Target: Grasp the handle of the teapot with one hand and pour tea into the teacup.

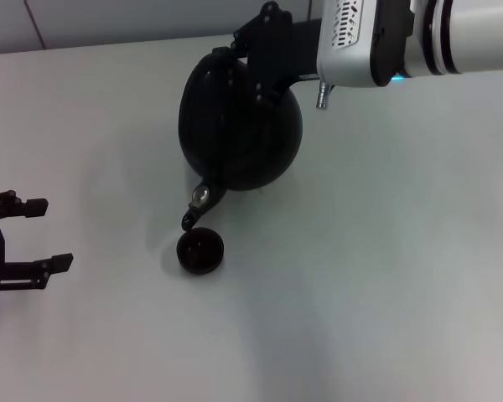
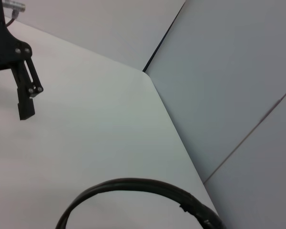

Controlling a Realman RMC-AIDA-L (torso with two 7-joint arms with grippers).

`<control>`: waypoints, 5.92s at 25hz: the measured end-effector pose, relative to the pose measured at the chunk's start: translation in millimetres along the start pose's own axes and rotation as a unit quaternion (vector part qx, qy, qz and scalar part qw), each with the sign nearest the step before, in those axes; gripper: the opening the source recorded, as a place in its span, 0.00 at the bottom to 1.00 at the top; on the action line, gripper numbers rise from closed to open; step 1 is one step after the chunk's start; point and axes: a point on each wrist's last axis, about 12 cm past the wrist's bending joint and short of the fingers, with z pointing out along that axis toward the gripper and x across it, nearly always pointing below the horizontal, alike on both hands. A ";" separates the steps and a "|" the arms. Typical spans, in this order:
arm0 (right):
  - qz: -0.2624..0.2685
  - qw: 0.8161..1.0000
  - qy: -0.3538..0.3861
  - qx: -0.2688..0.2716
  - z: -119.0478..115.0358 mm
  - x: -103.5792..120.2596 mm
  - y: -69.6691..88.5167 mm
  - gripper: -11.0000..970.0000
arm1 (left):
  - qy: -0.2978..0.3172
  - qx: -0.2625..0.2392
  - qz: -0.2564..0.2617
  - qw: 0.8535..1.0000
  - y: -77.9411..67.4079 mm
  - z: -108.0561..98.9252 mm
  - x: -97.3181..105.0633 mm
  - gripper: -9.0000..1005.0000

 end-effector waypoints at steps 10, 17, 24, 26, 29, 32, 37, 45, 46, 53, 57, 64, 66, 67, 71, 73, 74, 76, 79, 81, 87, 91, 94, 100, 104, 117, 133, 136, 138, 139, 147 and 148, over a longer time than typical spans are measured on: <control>-0.016 1.000 0.008 -0.003 1.1 -1.9 1.0 0.12 | 0.004 -0.002 0.003 1.000 2.5 1.8 -1.6 0.86; -0.035 0.999 0.011 -0.005 2.1 -3.4 1.8 0.12 | 0.004 -0.003 0.004 1.000 2.5 2.7 -2.6 0.86; -0.048 0.999 0.009 -0.003 2.0 -5.7 1.2 0.11 | 0.004 -0.007 0.003 1.000 3.0 3.6 -2.5 0.86; -0.050 0.999 0.009 -0.002 1.9 -5.9 1.1 0.11 | 0.004 -0.008 0.003 1.000 3.2 3.6 -2.4 0.86; -0.058 0.998 0.011 -0.004 2.5 -7.6 2.0 0.11 | 0.004 -0.009 0.003 1.000 3.3 3.6 -2.4 0.86; -0.061 0.998 0.012 -0.006 3.2 -8.0 2.7 0.11 | 0.004 -0.009 0.003 1.000 3.5 3.7 -2.4 0.86; -0.065 0.998 0.013 -0.007 3.6 -8.7 2.8 0.11 | 0.005 -0.013 0.003 1.000 4.0 4.1 -2.2 0.86; -0.072 0.997 0.011 -0.010 4.8 -12.1 3.9 0.11 | 0.005 -0.016 0.003 1.000 4.7 4.1 -2.1 0.86; -0.072 0.997 0.011 -0.010 4.9 -12.3 4.0 0.11 | 0.005 -0.016 0.003 1.000 4.8 4.1 -2.1 0.86; -0.070 0.997 0.011 -0.011 4.6 -10.9 5.4 0.11 | 0.008 -0.020 0.005 1.000 5.7 4.1 -1.5 0.86; -0.061 0.998 0.011 -0.009 4.0 -8.9 6.9 0.11 | 0.009 -0.022 0.007 1.000 6.3 4.1 -1.3 0.86; 0.049 0.998 -0.028 0.033 -9.4 8.4 7.6 0.11 | 0.010 -0.026 0.007 1.000 7.0 4.2 -0.8 0.86; 0.068 0.996 -0.035 0.041 -13.0 12.3 7.7 0.11 | 0.010 -0.027 0.007 1.000 7.0 4.3 -0.8 0.86; 0.086 0.994 -0.040 0.048 -16.7 17.3 8.7 0.11 | 0.010 -0.027 0.006 1.000 7.0 4.3 -0.7 0.86; 0.171 0.980 -0.063 0.082 -31.1 39.3 11.4 0.11 | 0.010 -0.027 0.006 1.000 7.0 4.3 -0.7 0.86; 0.218 0.968 -0.077 0.101 -38.8 51.6 12.5 0.11 | 0.010 -0.028 0.006 1.000 7.2 4.4 -0.6 0.86; 0.268 0.951 -0.092 0.124 -47.7 64.7 12.9 0.11 | 0.010 -0.030 0.007 0.999 7.8 4.5 -0.8 0.86; 0.291 0.942 -0.098 0.136 -52.3 72.0 13.5 0.11 | 0.010 -0.030 0.007 0.999 7.8 4.5 -0.8 0.86; 0.370 0.904 -0.115 0.179 -69.0 99.1 15.3 0.10 | 0.009 -0.032 0.007 0.999 8.4 4.5 -1.4 0.86; 0.384 0.896 -0.119 0.186 -72.4 104.8 16.3 0.11 | 0.006 -0.034 0.011 0.999 10.0 5.3 -3.9 0.86; 0.425 0.877 -0.124 0.188 -75.5 120.1 23.8 0.11 | 0.002 -0.033 0.015 0.999 10.7 8.1 -6.8 0.86; 0.436 0.874 -0.108 0.184 -67.3 125.3 28.2 0.11 | 0.001 -0.031 0.015 0.999 10.1 8.3 -7.0 0.86; 0.437 0.877 -0.083 0.181 -60.0 129.8 29.7 0.11 | 0.000 -0.029 0.013 1.000 9.5 8.8 -7.1 0.86; 0.419 0.893 -0.031 0.159 -38.9 130.9 33.3 0.12 | -0.001 -0.027 0.013 1.000 8.3 9.9 -6.7 0.86; 0.407 0.900 -0.017 0.153 -30.5 127.3 33.2 0.14 | -0.001 -0.026 0.011 1.000 7.5 10.5 -6.2 0.86; 0.387 0.909 -0.020 0.155 -31.5 122.0 25.5 0.19 | -0.003 -0.027 0.010 1.000 5.6 11.6 -7.0 0.86; 0.369 0.915 -0.022 0.160 -36.9 120.9 25.7 0.52 | -0.011 -0.036 0.011 0.999 8.4 14.8 -11.3 0.86; 0.367 0.916 -0.027 0.163 -40.7 120.5 27.4 0.58 | -0.028 -0.053 0.007 0.998 11.8 13.1 -15.0 0.86; 0.369 0.915 -0.033 0.159 -43.3 120.6 30.6 0.58 | -0.028 -0.053 0.007 0.998 11.8 13.1 -15.0 0.86; 0.374 0.913 -0.039 0.155 -46.5 121.9 35.0 0.58 | -0.040 -0.059 0.004 0.997 12.9 11.8 -17.7 0.86; 0.373 0.911 -0.102 0.142 -71.0 122.0 57.0 0.58 | -0.059 -0.046 -0.002 0.997 8.1 11.1 -18.4 0.86; 0.368 0.912 -0.121 0.138 -76.7 119.9 61.5 0.58 | -0.063 -0.040 -0.003 0.997 6.1 10.8 -18.4 0.86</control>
